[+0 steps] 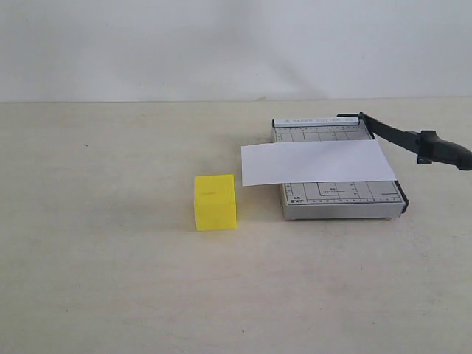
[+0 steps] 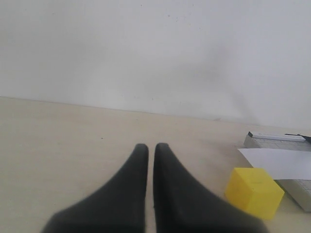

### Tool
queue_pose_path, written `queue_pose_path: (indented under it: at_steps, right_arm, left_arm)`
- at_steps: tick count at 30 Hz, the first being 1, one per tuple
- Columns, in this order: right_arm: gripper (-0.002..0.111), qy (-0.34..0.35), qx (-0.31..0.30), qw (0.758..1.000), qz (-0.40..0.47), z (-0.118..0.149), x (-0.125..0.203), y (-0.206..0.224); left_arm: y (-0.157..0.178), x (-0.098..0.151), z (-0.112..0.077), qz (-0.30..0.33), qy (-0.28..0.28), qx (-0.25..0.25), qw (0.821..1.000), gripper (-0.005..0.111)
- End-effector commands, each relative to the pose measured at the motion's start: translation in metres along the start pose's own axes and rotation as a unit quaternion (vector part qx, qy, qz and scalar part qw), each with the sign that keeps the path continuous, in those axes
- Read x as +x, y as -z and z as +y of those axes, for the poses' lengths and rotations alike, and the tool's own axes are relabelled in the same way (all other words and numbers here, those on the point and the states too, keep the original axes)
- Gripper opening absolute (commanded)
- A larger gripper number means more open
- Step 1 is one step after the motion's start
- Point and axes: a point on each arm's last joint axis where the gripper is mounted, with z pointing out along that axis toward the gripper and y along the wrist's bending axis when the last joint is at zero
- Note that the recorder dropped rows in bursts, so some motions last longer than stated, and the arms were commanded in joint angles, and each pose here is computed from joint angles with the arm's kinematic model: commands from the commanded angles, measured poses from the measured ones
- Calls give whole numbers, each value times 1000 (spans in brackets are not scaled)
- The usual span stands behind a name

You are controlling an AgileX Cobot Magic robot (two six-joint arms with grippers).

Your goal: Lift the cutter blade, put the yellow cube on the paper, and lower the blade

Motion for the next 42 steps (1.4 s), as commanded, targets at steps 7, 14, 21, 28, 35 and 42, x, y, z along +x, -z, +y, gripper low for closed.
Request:
queue_pose_path:
  at_steps: [7,14,21,28,35,42]
  right_arm:
    - [0,1,-1,1000,-7,0,-1,0]
    - [0,36,-2,999,40,0,7,1]
    - [0,61,-2,997,36,0,7,1]
    - [0,61,-2,998,27,0,5,1]
    - [0,61,-2,998,24,0,4,1]
    - [0,61,-1,998,17,0,3,0]
  left_arm:
    - [0,-2,0,-8,1,-1,1000,5]
    - [2,-17,3,-88,-9,-18,996,5]
    - [3,-20,4,-110,149,-5,983,5]
    - [-1,-6,-2,9,174,1,985,5]
    - [-43,-72,-15,26,82,15,996,5]
    - [-163,-82,-84,180,-88,130,971,5]
